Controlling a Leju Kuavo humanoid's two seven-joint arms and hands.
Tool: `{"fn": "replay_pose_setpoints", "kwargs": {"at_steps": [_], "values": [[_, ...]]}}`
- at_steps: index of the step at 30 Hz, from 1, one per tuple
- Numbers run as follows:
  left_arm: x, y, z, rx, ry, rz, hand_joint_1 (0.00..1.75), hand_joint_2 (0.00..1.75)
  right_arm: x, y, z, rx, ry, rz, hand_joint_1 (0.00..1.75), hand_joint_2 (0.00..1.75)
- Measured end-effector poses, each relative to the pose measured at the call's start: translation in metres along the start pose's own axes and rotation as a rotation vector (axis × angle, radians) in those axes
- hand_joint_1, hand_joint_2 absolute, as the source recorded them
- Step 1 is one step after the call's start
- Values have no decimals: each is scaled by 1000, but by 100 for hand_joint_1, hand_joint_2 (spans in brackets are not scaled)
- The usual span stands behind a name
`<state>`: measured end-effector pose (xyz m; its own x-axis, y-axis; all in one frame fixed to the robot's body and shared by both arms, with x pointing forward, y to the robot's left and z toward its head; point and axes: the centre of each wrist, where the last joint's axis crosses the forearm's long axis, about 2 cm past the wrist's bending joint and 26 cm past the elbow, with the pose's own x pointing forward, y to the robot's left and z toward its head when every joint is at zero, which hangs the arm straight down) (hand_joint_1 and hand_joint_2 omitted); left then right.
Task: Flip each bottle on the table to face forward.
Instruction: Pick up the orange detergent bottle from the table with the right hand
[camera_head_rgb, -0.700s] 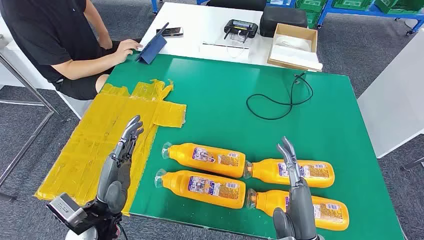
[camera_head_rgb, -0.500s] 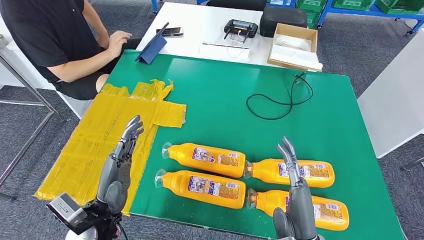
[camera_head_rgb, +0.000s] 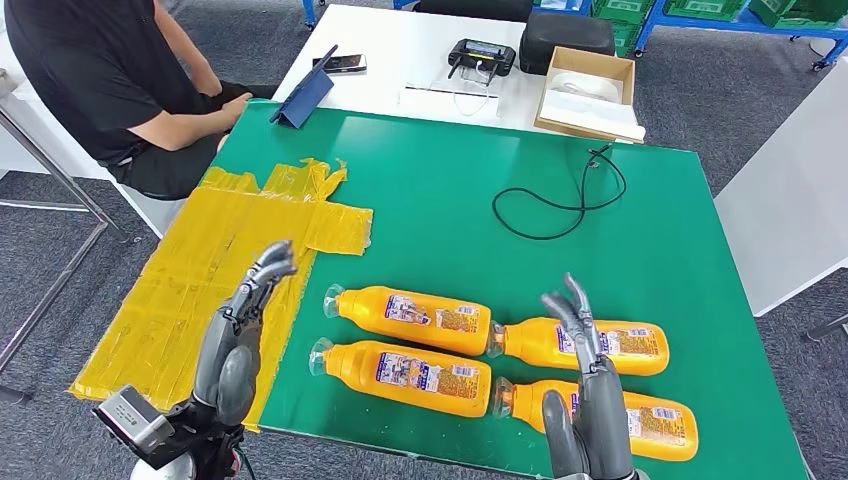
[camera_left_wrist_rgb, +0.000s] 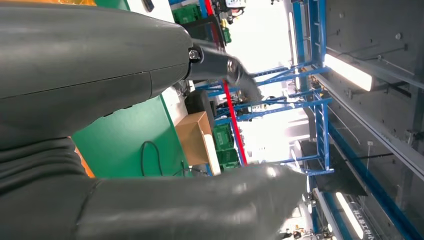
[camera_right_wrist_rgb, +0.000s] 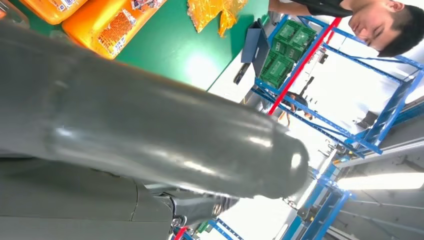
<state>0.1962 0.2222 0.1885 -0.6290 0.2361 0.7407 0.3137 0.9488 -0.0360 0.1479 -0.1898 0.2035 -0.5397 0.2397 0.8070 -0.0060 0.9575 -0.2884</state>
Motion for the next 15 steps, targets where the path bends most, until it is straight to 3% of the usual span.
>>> {"fn": "replay_pose_setpoints", "kwargs": {"at_steps": [15], "values": [[0, 0, 0, 0, 0, 0, 175, 0, 0, 0, 0, 0, 0, 0, 175, 0]]}}
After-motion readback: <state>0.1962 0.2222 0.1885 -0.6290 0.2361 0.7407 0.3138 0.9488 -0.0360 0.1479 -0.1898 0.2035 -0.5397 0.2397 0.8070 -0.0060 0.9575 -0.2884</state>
